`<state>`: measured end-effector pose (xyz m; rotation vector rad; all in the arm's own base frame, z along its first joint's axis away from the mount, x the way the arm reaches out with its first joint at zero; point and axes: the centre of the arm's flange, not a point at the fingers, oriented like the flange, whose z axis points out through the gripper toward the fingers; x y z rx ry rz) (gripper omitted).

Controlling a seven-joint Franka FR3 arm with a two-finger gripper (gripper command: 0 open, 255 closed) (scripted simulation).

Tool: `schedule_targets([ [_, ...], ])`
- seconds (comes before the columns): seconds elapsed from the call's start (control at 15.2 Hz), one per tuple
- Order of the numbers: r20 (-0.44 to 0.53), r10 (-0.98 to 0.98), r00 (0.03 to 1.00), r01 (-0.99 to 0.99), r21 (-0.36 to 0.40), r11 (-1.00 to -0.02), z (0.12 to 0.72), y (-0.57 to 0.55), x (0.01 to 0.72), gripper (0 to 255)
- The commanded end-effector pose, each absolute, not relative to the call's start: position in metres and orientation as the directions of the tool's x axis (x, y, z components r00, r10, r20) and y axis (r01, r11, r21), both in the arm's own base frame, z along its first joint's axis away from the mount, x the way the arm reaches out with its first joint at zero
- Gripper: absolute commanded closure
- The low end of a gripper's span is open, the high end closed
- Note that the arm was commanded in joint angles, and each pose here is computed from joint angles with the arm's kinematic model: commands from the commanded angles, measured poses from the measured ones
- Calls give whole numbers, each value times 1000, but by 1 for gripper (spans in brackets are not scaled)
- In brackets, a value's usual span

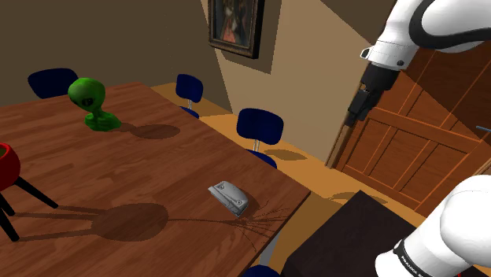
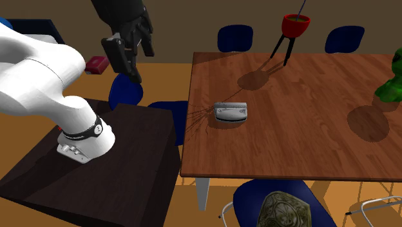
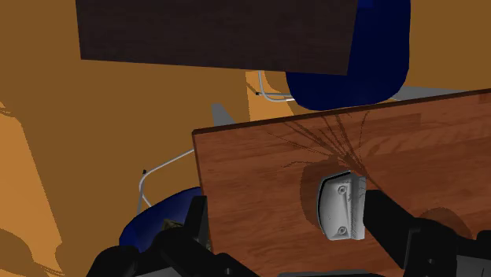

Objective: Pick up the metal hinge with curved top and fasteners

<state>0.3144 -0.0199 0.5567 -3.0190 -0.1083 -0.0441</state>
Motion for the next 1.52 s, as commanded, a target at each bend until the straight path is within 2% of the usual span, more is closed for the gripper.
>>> schedule_targets([
  [0.0,33,70,997,73,-119,-990,557,-20,314,0],
  [1.45,33,-32,999,-33,37,-999,366,206,396,0],
])
